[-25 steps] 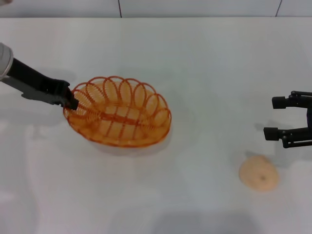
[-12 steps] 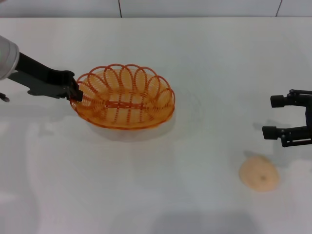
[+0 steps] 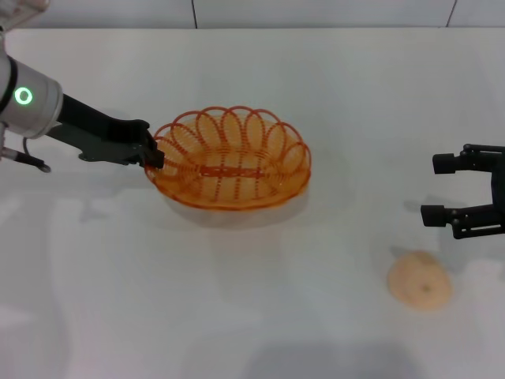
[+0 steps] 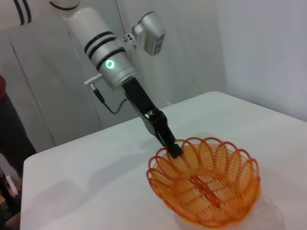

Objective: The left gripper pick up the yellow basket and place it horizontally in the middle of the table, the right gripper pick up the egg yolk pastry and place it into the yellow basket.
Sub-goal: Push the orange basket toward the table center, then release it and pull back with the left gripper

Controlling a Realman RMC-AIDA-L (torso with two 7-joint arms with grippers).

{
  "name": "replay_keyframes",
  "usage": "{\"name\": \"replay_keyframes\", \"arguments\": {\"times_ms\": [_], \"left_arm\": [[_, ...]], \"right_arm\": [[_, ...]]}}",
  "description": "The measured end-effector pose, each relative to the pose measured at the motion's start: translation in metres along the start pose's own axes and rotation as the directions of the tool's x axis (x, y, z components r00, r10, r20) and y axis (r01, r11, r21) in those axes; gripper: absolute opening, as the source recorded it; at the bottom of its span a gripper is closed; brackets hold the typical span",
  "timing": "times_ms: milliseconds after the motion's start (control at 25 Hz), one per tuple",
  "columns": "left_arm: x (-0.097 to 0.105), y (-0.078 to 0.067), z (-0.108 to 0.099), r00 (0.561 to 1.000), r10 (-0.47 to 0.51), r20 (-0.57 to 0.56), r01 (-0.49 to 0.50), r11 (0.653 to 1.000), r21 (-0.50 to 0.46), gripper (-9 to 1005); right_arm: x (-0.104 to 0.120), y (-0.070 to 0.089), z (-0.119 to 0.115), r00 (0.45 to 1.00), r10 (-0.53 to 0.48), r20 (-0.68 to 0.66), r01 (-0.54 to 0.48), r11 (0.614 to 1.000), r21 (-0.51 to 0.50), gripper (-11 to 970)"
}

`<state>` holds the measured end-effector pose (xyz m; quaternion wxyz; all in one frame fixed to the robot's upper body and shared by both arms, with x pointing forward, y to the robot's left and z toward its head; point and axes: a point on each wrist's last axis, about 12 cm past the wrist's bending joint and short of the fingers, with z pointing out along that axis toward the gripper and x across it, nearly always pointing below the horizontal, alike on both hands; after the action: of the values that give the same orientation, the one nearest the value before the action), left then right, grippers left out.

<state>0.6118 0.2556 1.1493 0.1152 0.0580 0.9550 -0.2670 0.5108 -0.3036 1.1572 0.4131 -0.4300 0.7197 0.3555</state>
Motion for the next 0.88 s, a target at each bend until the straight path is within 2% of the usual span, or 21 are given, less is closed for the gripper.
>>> {"name": "replay_keyframes", "arguments": {"times_ms": [520, 880], "left_arm": [[-0.001, -0.011, 0.020, 1.000, 0.001, -0.003, -0.001, 0.998, 0.061, 109], [-0.009, -0.025, 0.033, 0.999, 0.002, -0.041, 0.001, 0.998, 0.070, 117]], "right_arm": [[-0.005, 0.001, 0.002, 1.000, -0.014, 0.002, 0.014, 0.999, -0.031, 870], [-0.006, 0.002, 0.002, 1.000, -0.018, 0.001, 0.018, 0.999, -0.044, 870]]}}
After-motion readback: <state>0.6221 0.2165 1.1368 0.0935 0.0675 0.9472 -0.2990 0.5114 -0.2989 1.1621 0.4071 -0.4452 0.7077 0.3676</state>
